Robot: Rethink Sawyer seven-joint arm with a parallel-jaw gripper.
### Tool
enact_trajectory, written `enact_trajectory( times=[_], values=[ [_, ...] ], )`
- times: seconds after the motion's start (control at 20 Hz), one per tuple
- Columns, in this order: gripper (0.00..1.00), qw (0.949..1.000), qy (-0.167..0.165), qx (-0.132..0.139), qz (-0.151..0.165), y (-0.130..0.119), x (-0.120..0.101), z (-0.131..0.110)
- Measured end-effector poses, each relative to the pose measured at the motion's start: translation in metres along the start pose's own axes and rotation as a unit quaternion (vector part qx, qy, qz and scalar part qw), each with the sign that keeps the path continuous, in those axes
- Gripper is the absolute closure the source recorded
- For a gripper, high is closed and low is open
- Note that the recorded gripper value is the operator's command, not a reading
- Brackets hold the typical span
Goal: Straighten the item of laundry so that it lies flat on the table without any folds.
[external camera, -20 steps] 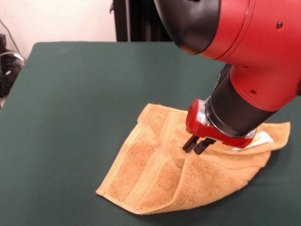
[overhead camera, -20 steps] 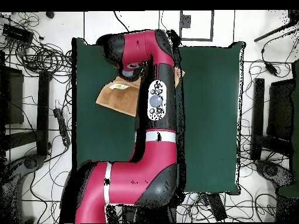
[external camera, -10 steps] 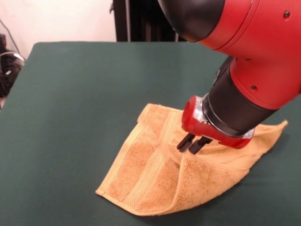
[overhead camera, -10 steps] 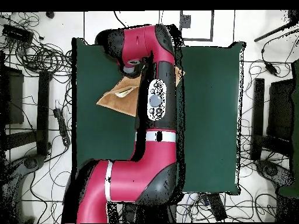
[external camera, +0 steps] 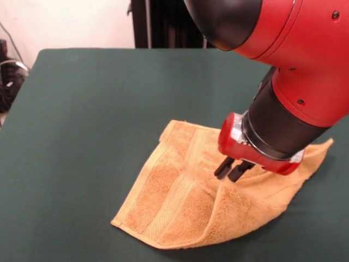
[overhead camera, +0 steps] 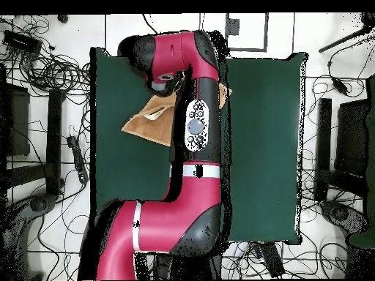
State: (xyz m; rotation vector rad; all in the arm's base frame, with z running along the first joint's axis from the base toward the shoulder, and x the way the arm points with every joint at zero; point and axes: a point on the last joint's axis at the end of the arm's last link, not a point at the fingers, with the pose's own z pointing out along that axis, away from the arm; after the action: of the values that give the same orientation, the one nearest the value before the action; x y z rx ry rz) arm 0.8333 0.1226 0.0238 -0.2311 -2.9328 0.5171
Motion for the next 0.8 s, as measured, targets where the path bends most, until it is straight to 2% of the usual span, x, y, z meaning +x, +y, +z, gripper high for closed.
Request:
enact_trajectory(
  times=[0.4, 0.8],
  values=[
    [1.00, 0.9980, 0.013, -0.062, 0.001, 0.017, 0.003, -0.011],
    [1.00, 0.9914, 0.027, -0.128, 0.004, 0.032, 0.004, -0.022]
  ],
)
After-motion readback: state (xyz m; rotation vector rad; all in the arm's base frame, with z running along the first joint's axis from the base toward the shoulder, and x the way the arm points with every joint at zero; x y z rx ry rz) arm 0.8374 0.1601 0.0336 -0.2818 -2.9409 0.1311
